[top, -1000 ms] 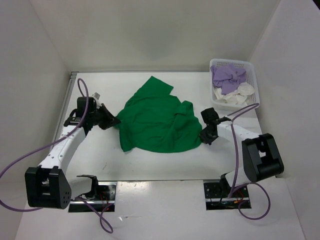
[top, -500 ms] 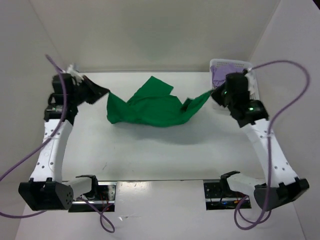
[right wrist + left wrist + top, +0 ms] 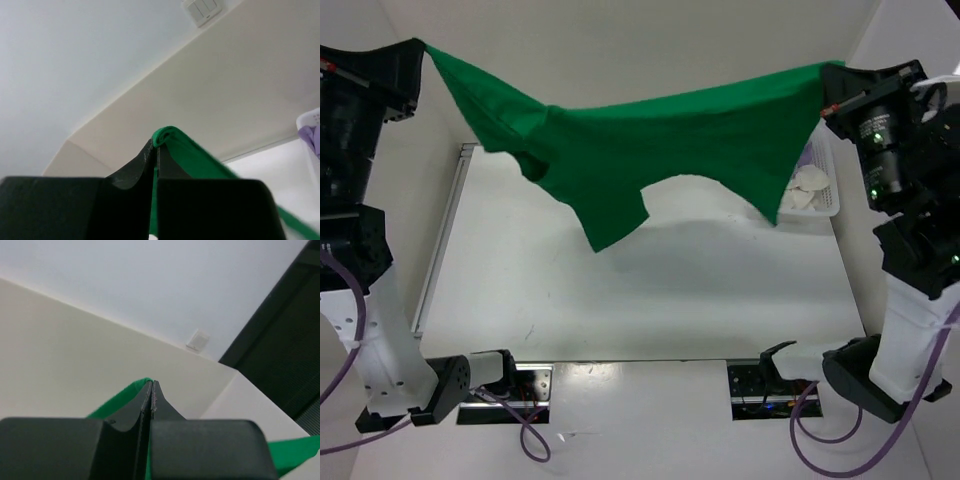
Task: Fold and stack the t-shirts
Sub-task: Flatten out the tshirt
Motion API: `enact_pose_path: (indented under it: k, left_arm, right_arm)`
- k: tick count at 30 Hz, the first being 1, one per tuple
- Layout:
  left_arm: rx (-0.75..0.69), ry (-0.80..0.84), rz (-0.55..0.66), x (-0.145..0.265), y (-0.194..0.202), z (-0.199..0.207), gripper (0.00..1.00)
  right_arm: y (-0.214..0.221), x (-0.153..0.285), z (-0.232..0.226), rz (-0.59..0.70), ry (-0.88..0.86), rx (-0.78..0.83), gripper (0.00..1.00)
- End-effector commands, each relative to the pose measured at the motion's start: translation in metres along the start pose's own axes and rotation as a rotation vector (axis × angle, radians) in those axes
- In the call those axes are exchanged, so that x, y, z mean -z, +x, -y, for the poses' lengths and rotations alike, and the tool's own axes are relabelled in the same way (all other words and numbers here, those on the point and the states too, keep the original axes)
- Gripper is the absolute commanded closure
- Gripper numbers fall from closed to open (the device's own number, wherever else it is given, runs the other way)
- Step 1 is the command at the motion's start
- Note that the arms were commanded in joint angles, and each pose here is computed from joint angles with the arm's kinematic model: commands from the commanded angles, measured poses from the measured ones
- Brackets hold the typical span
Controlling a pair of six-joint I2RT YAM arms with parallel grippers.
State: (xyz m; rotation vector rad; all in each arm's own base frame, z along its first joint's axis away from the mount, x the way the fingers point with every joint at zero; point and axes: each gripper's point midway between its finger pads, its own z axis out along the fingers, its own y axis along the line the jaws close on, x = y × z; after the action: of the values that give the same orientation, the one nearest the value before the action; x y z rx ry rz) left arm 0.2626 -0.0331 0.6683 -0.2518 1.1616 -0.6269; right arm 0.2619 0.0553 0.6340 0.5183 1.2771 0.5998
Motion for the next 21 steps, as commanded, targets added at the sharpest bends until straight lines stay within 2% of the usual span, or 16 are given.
enact_pose_path:
  k: [1, 4, 6, 9, 12, 14, 15, 16, 21]
  left_arm:
    - [-0.017, -0.123, -0.037, -0.046, 0.021, -0.053, 1.00]
    - [-0.025, -0.157, -0.083, -0.069, 0.042, -0.079, 1.00]
    - [-0.028, -0.224, -0.159, -0.084, 0.076, -0.116, 1.00]
    - [-0.018, -0.284, -0.227, -0.102, 0.111, -0.157, 1.00]
    - [0.037, -0.314, -0.273, -0.125, 0.131, -0.195, 1.00]
    - [0.069, -0.272, -0.240, -0.135, 0.120, -0.194, 1.00]
    - [0.073, -0.244, -0.217, -0.138, 0.111, -0.184, 1.00]
    - [0.061, -0.220, -0.190, -0.139, 0.099, -0.174, 1.00]
    - [-0.001, -0.136, -0.052, -0.128, 0.039, -0.132, 1.00]
  right_arm:
    - [0.054, -0.052, 0.010, -0.092, 0.050, 0.090, 0.97]
    - [0.117, -0.095, 0.026, -0.197, 0.082, 0.114, 0.97]
    - [0.168, -0.119, 0.042, -0.283, 0.107, 0.115, 0.97]
    - [0.221, -0.156, 0.052, -0.359, 0.109, 0.130, 0.97]
    - [0.250, -0.193, 0.046, -0.388, 0.084, 0.134, 0.97]
    - [0.247, -0.207, 0.035, -0.368, 0.054, 0.134, 0.97]
    - [0.214, -0.206, 0.007, -0.296, -0.017, 0.100, 0.97]
    - [0.217, -0.209, 0.003, -0.298, -0.039, 0.094, 0.97]
    - [0.140, -0.186, -0.039, -0.143, -0.162, 0.026, 0.95]
